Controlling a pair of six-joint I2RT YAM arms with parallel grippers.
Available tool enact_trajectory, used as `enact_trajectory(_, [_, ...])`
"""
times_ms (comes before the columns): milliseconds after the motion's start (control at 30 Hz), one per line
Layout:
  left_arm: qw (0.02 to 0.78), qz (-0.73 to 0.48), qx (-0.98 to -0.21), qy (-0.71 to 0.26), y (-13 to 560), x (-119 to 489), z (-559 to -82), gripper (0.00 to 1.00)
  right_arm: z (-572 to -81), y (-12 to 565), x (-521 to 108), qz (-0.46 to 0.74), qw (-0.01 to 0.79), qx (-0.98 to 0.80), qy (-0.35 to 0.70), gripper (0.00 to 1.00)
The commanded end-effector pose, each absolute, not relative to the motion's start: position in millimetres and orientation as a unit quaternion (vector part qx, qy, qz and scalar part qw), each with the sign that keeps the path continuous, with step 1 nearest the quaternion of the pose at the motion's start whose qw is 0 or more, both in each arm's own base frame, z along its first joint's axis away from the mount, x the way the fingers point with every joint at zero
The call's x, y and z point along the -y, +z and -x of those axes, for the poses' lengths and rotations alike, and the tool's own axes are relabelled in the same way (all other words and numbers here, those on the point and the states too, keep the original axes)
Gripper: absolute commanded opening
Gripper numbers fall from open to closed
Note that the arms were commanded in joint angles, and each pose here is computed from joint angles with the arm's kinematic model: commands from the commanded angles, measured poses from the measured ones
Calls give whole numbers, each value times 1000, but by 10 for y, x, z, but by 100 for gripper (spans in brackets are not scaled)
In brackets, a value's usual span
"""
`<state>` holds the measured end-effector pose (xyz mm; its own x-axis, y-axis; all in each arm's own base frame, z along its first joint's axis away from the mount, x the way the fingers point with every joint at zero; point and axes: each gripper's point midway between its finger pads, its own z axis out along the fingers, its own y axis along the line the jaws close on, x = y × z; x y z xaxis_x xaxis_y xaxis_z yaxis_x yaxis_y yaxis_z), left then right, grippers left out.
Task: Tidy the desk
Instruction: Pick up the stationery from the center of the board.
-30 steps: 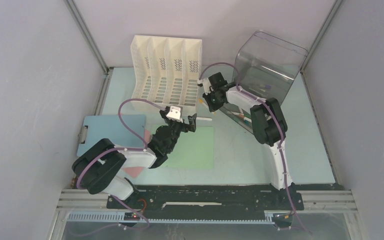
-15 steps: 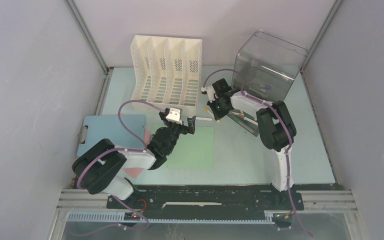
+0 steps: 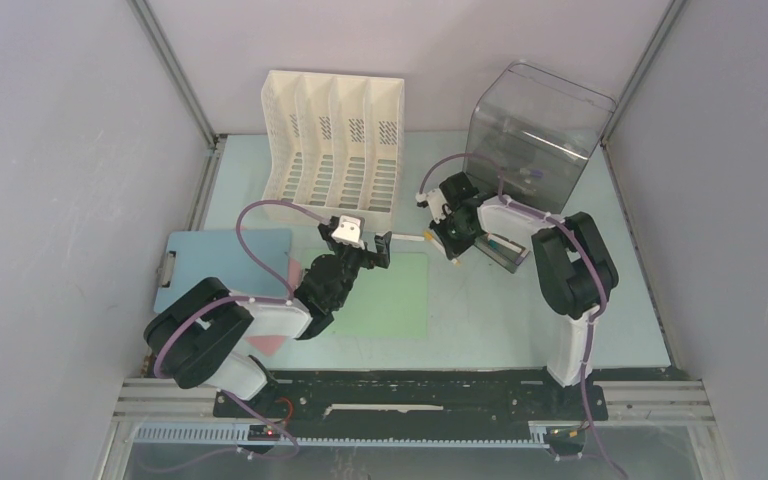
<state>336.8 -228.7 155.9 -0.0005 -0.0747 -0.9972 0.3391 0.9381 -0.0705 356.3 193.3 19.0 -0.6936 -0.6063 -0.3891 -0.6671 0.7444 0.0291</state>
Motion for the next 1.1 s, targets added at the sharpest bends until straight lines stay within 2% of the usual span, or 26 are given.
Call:
enact_trajectory(0, [725,-82,-666,-153,1791,2260,-3381,100,-3475,142,-1779,353,160,-919,70,12])
enact_trajectory(267, [725,-83,-666,-154,1793,2269,-3381,100,-3672,208,-1957,381,180,-906,48,26])
enact_trajectory(667, [725,-83,-666,-154,1792,2265,-3381,100,-3805,149,-2208,413,171,-894,37,29])
enact_trajectory(767, [725,-83,-666,-153,1789,2260,-3381,100,-3745,101,-2240,420,161,-892,41,24])
enact_trajectory(967, [725,-82,-666,-153,1794,2260,-3380,100,-3617,54,-2213,422,142,-894,50,0])
enact_trajectory(1067, [725,-82,-666,-153,1792,2256,-3379,100,-3581,146,-2211,421,150,-893,58,0])
